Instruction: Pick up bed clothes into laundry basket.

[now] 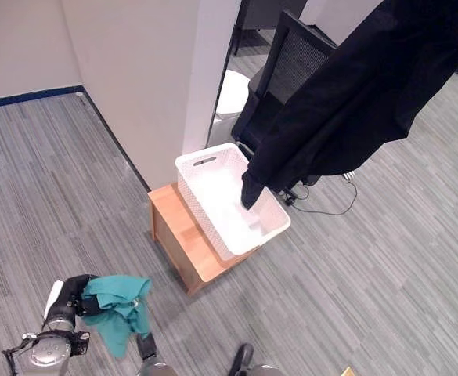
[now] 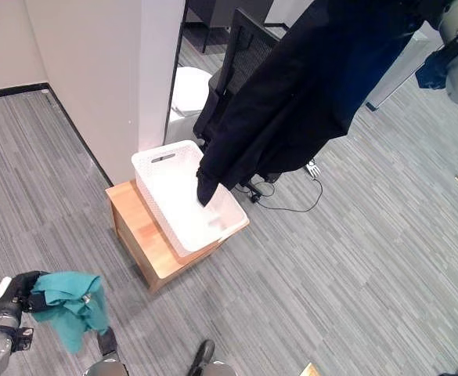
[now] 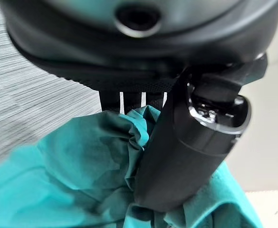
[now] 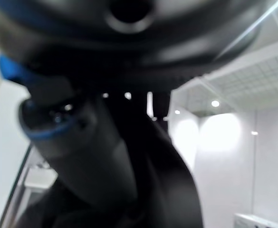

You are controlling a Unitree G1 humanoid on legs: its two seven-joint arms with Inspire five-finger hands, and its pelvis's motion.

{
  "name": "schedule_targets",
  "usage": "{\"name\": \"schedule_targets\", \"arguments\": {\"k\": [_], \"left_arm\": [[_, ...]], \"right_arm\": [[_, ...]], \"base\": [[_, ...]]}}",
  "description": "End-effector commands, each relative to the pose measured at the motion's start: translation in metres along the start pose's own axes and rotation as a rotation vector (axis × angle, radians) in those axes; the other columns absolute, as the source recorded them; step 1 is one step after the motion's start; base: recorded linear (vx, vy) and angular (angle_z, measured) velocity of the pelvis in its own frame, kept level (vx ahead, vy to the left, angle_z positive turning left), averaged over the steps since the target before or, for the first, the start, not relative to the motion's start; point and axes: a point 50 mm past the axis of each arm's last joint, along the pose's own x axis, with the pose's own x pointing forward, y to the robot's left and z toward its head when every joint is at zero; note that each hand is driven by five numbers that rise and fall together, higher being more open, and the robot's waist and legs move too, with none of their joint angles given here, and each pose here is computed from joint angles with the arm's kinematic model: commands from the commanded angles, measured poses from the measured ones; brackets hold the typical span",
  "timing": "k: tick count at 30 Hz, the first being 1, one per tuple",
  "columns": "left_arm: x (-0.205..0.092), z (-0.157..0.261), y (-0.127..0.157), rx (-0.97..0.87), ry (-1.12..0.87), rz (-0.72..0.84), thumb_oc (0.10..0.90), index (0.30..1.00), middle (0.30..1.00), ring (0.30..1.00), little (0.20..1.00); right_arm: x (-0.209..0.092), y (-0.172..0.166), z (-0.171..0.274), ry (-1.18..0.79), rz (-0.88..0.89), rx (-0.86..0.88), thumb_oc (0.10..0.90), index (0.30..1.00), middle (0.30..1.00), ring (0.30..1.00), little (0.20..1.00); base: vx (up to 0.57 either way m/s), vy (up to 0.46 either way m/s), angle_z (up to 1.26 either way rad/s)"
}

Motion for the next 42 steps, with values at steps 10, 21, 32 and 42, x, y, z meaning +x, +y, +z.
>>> {"name": "schedule_targets", "arguments": {"k": [10, 21, 32, 42], "left_arm": [[0.002, 0.026, 0.004, 0.01, -0.148, -0.028, 0.4, 0.3, 0.3, 0.3, 0.3], [0.001, 0.022, 0.003, -0.004, -0.129, -0.026, 0.4, 0.3, 0.3, 0.3, 0.3], [0.001, 0.011, -0.001, -0.022, -0.075, -0.031, 0.4, 0.3, 0.3, 0.3, 0.3], [0.001, 0.01, -0.007, -0.022, -0.071, -0.057, 0.4, 0.3, 0.3, 0.3, 0.3]], "right_arm": [[-0.005, -0.096, -0.017, 0.103, -0.373, 0.047, 0.4, 0.3, 0.3, 0.3, 0.3], [-0.003, -0.09, -0.012, 0.094, -0.355, 0.036, 0.4, 0.3, 0.3, 0.3, 0.3], [-0.001, -0.097, -0.006, 0.088, -0.377, 0.027, 0.4, 0.3, 0.3, 0.3, 0.3], [0.005, -0.084, -0.003, 0.071, -0.32, 0.086, 0.4, 0.3, 0.3, 0.3, 0.3]], "base": [[0.08, -0.017, 0.01], [0.01, -0.005, 0.03], [-0.01, 0.023, -0.01], [0.0, 0.023, -0.07]]}}
